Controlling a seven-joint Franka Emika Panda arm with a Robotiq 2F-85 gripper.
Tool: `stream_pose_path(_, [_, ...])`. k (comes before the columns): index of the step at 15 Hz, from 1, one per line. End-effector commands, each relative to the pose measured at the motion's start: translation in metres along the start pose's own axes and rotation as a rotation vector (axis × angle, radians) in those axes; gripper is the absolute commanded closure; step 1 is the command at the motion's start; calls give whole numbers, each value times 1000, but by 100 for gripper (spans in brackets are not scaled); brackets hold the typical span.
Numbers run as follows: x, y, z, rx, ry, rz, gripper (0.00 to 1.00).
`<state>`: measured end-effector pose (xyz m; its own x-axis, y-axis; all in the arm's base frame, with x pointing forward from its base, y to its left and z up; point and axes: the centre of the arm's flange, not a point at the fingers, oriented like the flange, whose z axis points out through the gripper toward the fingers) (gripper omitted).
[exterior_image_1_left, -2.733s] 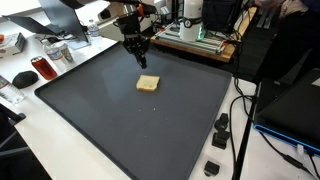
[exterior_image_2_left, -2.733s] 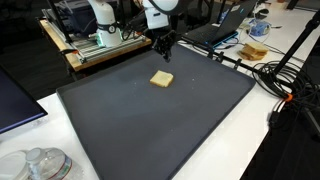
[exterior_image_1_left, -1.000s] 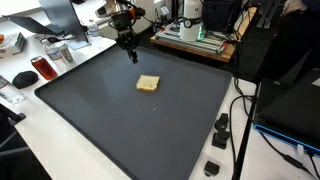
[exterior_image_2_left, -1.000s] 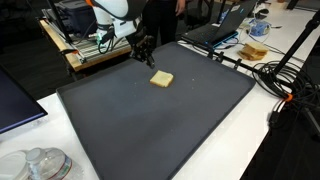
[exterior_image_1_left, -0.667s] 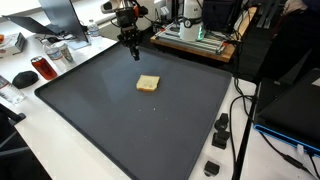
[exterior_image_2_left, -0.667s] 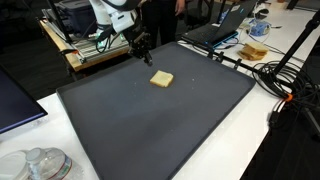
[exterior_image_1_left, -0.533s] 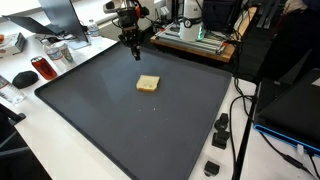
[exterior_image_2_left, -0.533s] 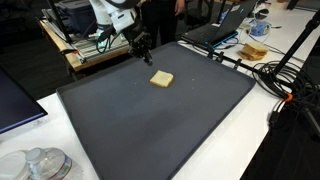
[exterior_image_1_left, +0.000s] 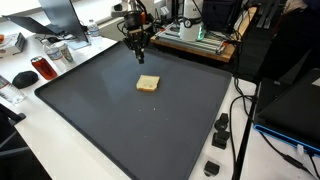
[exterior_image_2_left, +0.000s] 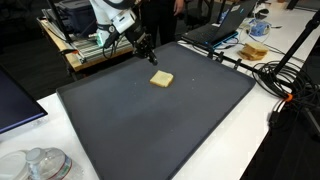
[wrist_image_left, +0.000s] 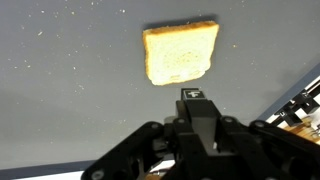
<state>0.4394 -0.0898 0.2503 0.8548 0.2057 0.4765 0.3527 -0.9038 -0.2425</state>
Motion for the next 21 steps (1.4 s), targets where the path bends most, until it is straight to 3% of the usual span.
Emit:
stream_pose_path(1, [-13, -7, 2, -27, 34, -61, 94])
stream_pose_path(8, [-16, -10, 16, -97, 41, -129, 94])
stream_pose_path(13, [-4, -20, 0, -102, -27, -125, 94])
stream_pose_path(21, [50, -66, -3, -148, -191, -82, 94])
